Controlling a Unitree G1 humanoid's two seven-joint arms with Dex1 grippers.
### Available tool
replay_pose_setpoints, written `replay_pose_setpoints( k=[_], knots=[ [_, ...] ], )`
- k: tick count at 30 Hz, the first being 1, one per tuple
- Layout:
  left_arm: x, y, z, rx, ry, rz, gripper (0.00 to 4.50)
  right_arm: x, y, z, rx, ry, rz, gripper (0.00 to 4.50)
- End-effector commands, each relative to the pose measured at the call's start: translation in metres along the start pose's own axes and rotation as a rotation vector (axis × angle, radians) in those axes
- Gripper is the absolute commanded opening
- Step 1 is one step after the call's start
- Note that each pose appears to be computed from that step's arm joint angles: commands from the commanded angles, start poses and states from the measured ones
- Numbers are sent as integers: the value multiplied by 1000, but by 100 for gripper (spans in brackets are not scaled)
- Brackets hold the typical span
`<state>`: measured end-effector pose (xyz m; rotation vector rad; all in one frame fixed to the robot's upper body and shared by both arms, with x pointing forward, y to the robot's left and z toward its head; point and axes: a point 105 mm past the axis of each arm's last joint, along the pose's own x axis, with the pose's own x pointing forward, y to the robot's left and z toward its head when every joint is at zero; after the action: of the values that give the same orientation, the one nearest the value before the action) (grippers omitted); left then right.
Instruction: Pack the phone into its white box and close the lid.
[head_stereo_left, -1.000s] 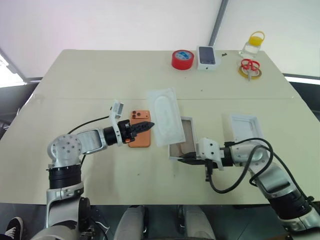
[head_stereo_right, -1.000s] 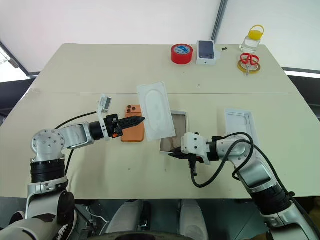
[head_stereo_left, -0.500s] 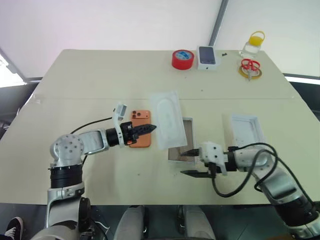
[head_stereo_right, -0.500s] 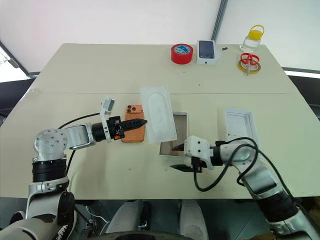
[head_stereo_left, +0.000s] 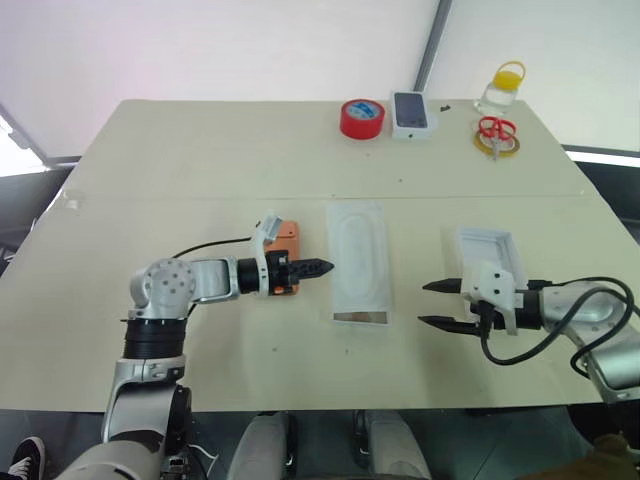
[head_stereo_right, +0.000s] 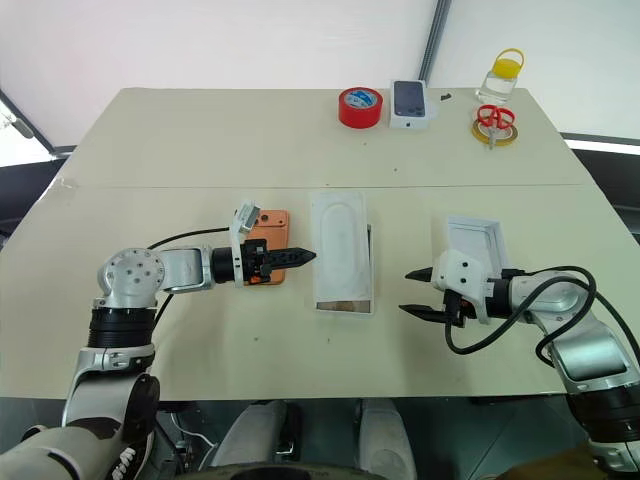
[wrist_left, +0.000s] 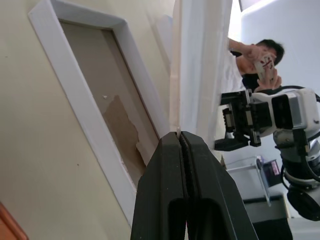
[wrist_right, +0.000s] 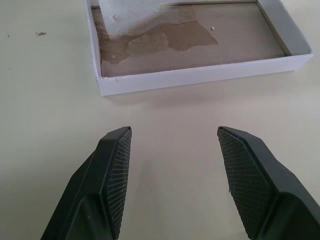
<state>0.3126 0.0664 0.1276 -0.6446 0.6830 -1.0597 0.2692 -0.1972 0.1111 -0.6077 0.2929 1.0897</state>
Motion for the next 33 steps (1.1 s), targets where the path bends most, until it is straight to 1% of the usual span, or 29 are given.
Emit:
replay_pose_setpoints(
  k=[1,4,7,10,14,17,20,21,23,24,25,26,27,28,29,31,33],
  knots=[
    [4,-6,5,26,-1,-31,0,-3,-4,8,-35,-28,-38,285],
    [5,-5,5,25,9,-36,0,-4,-6,8,-38,-26,-52,285],
    [8,-5,3,22,24,-45,93,-4,-9,10,-37,-36,-69,291],
    [9,-6,1,73,41,-36,231,-4,-9,11,-38,-37,-75,291],
    [6,-10,10,101,18,-49,231,-2,-13,18,-42,-68,-95,291],
    [0,-13,16,150,4,-35,231,0,-20,36,-35,-150,-120,291],
    [-7,-15,31,271,-88,-16,231,5,-23,53,-16,-234,-117,291],
    [-11,-13,36,314,-124,7,234,8,-25,56,1,-251,-128,266],
    [-20,-10,45,452,-200,56,235,20,-24,61,-33,-263,-129,212],
    [-24,-4,45,516,-210,103,235,25,-22,62,-60,-264,-132,159],
    [-30,0,45,643,-222,137,235,33,-20,64,-66,-267,-123,109],
    [-34,2,40,709,-206,144,235,39,-17,64,-68,-266,-113,62],
    [-39,7,35,737,-181,158,235,47,-13,63,-77,-260,-101,7],
    [-44,11,32,795,-166,170,235,55,-10,62,-87,-244,-83,7],
    [-51,13,29,811,-162,169,235,66,-2,59,-109,-218,-45,7],
    [-62,13,32,846,-209,180,235,82,3,52,-175,-140,-10,7],
    [-67,13,37,864,-267,208,235,92,0,43,-249,-51,-4,7]
  ],
)
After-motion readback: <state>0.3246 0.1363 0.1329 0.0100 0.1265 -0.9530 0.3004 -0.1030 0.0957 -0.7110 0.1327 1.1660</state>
